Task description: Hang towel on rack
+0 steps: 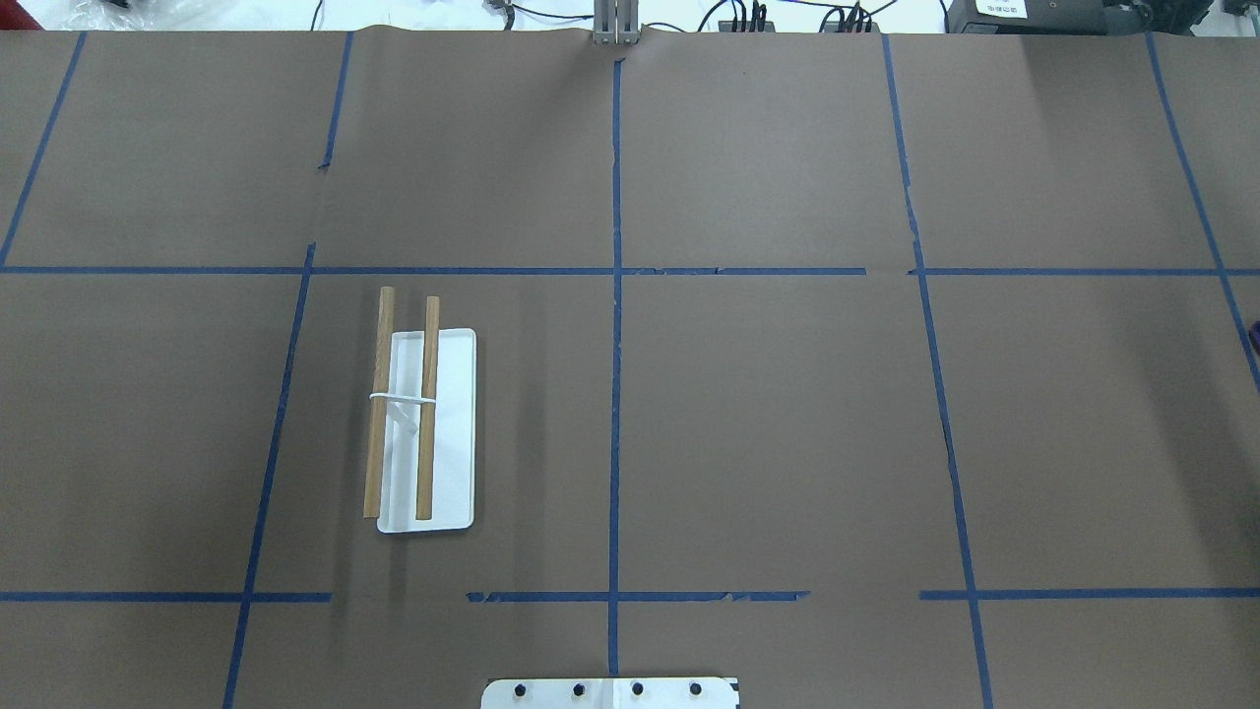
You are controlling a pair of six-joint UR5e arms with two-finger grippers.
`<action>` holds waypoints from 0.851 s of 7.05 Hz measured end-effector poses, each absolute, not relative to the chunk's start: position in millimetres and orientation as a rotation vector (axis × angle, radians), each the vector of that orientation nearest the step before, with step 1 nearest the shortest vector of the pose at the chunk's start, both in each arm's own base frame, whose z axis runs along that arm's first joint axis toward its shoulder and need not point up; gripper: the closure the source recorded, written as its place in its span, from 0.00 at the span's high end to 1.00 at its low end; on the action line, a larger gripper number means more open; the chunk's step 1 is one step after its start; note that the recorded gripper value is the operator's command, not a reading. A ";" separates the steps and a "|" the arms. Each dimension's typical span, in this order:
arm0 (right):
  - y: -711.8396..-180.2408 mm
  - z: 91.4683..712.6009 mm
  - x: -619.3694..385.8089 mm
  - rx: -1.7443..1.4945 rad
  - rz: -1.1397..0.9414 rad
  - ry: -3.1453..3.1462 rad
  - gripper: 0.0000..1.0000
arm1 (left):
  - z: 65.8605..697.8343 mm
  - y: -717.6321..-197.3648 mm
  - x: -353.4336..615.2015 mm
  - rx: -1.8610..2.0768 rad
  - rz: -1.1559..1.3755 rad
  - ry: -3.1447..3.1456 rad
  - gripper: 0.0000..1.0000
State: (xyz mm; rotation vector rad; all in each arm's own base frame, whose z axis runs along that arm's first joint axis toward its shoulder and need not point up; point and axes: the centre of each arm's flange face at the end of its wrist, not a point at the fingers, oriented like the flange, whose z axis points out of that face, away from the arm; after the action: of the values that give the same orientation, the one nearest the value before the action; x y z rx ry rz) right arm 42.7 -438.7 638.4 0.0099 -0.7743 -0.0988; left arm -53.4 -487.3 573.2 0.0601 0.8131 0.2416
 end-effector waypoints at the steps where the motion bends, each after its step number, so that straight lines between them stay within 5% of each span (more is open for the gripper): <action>1: -434.8 648.1 40.5 0.033 -0.115 -0.777 1.00 | 569.9 -487.5 -52.9 0.069 0.245 0.817 1.00; 6: -432.0 714.0 -1.5 0.063 -0.234 -0.777 0.99 | 559.3 -489.3 -48.7 0.104 0.263 0.841 1.00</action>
State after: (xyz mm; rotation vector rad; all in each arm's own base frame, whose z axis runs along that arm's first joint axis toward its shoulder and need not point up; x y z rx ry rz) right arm -1.5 -432.0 714.0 0.0633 -0.7771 -0.2342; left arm -48.7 -489.3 559.3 0.1040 0.8407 0.2634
